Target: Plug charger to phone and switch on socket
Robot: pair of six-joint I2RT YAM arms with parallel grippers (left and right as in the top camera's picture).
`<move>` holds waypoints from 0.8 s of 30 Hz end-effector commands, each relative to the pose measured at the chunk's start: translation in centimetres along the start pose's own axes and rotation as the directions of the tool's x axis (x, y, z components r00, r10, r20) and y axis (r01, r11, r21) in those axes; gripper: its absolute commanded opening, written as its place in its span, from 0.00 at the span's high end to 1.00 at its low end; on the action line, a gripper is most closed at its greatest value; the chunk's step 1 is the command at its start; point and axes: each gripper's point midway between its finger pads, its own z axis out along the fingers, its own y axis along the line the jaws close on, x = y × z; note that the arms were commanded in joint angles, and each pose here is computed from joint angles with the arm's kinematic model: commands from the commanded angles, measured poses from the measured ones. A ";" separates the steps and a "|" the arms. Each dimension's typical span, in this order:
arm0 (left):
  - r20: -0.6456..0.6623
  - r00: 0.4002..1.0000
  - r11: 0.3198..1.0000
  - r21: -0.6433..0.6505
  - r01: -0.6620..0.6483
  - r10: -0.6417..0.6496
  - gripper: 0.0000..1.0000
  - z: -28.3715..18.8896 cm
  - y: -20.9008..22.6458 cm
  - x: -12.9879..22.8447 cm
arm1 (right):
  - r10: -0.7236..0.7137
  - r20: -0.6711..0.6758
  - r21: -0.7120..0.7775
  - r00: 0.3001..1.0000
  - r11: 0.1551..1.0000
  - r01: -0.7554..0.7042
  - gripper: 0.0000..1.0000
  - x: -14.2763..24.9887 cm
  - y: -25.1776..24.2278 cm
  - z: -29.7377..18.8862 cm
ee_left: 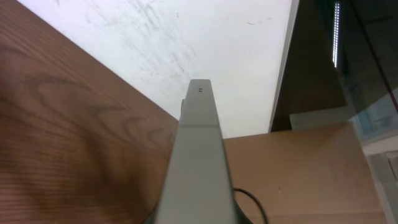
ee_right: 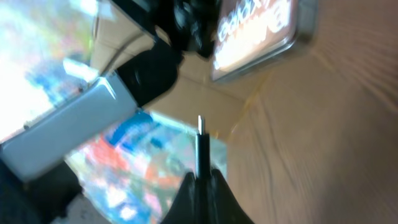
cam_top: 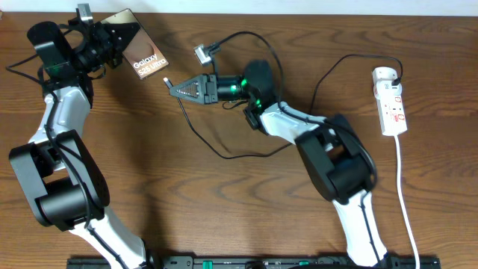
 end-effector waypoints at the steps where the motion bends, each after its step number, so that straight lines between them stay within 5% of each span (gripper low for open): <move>1: -0.028 0.999 0.999 0.028 -0.017 0.018 0.93 0.0 -1.0 0.3 | 0.212 0.013 -0.026 0.977 0.977 -0.211 0.99 0.6 -2.8 -1.5; 24: -0.073 0.992 0.991 0.089 -0.097 0.103 0.93 2.0 -3.0 1.9 | 0.162 -0.076 -0.117 0.984 0.979 -0.170 0.99 0.6 0.3 -0.9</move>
